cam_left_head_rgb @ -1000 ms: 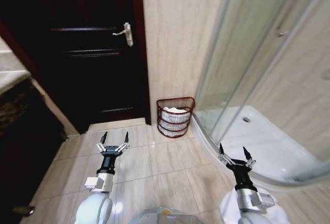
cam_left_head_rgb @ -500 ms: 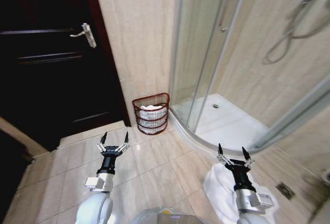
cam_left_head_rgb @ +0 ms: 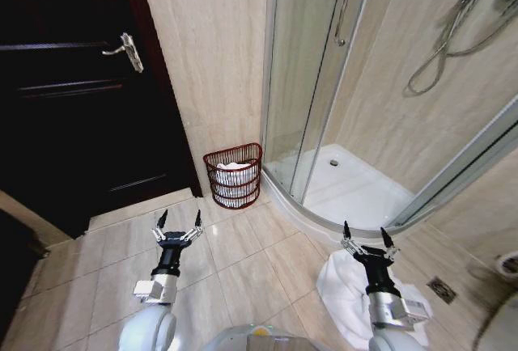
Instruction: Discard the used towel into the hamper.
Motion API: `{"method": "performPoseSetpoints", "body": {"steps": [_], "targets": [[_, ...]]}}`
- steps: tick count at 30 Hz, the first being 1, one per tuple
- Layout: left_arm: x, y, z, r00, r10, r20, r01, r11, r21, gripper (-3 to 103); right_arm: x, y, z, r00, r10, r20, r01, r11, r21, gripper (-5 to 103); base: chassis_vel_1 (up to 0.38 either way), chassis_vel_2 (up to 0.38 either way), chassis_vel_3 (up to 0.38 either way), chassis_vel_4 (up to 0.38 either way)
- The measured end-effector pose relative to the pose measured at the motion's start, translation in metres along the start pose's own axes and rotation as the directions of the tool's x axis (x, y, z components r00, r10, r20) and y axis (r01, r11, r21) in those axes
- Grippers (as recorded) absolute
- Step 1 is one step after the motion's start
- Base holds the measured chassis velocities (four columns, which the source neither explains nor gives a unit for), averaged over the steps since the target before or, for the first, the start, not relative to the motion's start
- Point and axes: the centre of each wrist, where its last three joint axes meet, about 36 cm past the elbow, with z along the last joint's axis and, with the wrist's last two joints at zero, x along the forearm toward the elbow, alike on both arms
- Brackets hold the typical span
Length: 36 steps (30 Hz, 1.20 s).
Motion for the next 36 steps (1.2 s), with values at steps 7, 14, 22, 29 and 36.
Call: {"method": "performPoseSetpoints", "body": {"steps": [7, 14, 22, 29, 36], "targets": [[-0.001, 0.001, 0.001, 1.000, 0.003, 0.000, -0.003, 1.000, -0.002, 100, 0.003, 0.001, 0.001, 1.000, 0.005, -0.007, -0.005, 1.000, -0.002, 100, 0.000, 0.000, 0.000, 0.000], [-0.004, 0.002, 0.004, 1.000, 0.007, 0.000, -0.007, 1.000, -0.003, 100, 0.003, 0.004, -0.001, 1.000, 0.021, -0.009, -0.021, 1.000, -0.011, 100, 0.000, 0.000, 0.000, 0.000], [-0.006, 0.003, 0.006, 1.000, 0.009, -0.003, -0.009, 1.000, -0.005, 100, 0.003, 0.004, -0.003, 0.999, 0.030, -0.014, -0.031, 0.999, -0.013, 100, -0.012, -0.010, -0.022, -0.008], [-0.008, 0.004, 0.011, 1.000, 0.002, 0.007, -0.002, 1.000, 0.012, 100, 0.002, 0.005, -0.005, 0.999, 0.033, -0.022, -0.033, 0.999, -0.016, 100, -0.065, -0.068, -0.068, -0.070], [-0.008, 0.003, 0.013, 1.000, -0.001, 0.012, 0.001, 1.000, 0.024, 100, 0.002, 0.007, -0.004, 0.999, 0.038, -0.026, -0.038, 0.999, -0.012, 100, -0.009, -0.014, -0.021, -0.014]]}}
